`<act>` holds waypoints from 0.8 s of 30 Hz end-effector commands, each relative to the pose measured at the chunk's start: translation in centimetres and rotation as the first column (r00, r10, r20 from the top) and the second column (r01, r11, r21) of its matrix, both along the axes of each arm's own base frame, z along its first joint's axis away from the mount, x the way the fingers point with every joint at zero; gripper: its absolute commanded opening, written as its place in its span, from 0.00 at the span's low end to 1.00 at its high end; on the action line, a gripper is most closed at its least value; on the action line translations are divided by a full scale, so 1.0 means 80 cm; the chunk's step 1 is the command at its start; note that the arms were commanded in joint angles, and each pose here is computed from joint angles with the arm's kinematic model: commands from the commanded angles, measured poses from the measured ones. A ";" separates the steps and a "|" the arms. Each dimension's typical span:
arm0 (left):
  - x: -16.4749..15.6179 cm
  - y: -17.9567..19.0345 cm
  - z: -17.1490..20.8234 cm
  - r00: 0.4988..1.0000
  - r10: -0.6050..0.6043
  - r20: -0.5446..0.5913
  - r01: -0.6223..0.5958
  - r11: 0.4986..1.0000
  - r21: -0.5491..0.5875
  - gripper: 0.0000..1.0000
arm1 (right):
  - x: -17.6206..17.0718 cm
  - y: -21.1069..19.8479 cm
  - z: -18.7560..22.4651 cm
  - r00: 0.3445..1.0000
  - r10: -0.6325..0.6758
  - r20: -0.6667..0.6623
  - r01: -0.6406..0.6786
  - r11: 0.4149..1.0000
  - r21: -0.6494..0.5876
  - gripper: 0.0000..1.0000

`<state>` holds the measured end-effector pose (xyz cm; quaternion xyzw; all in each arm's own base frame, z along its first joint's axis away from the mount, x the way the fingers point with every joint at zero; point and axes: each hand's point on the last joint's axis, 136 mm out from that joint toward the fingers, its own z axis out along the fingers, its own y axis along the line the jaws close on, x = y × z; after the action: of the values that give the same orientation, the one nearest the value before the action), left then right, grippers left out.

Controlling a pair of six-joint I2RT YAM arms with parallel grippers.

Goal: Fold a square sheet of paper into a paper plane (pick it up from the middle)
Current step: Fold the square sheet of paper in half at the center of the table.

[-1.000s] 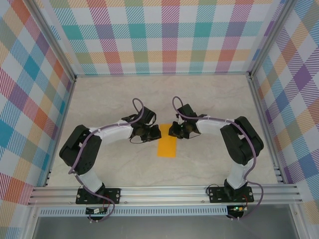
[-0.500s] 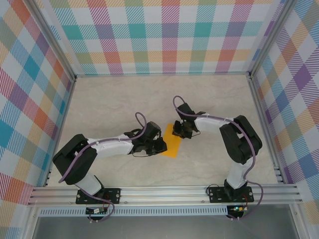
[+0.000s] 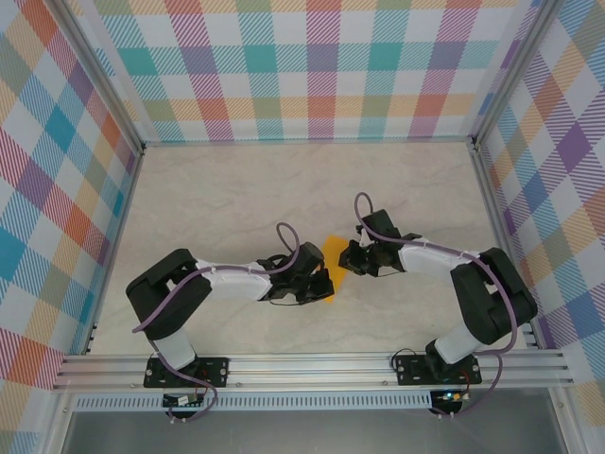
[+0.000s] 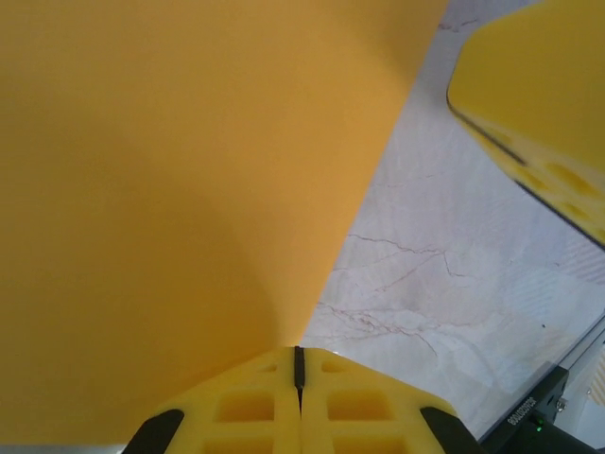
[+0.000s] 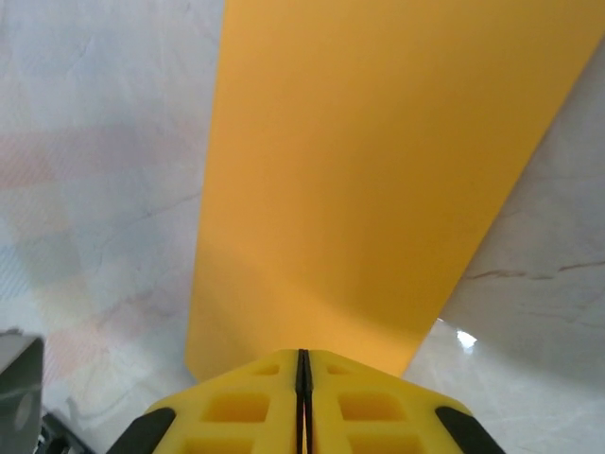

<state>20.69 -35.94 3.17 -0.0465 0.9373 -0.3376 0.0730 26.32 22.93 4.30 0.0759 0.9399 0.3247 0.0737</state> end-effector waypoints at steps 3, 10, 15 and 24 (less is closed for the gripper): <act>0.000 -0.021 0.010 1.000 -0.027 0.011 0.028 0.999 -0.044 0.01 | -0.013 0.014 -0.009 0.995 0.095 -0.013 -0.094 0.994 0.059 0.07; -0.007 -0.013 -0.006 0.999 -0.041 -0.008 0.041 0.999 -0.001 0.01 | -0.019 0.014 -0.028 0.991 0.122 -0.052 -0.119 0.991 0.062 0.06; -0.016 0.003 -0.022 0.999 -0.035 -0.041 0.038 0.998 0.053 0.00 | -0.019 0.008 -0.046 0.989 0.121 -0.081 -0.118 0.992 0.049 0.05; -0.036 0.025 -0.051 0.991 -0.037 -0.125 0.054 0.989 0.136 0.00 | -0.006 -0.001 -0.055 0.990 0.115 -0.079 -0.115 0.993 0.015 0.04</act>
<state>20.01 -35.76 1.93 -0.0434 0.9445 -0.3212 0.0538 25.25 23.81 1.45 0.0365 0.9316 0.3615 0.0102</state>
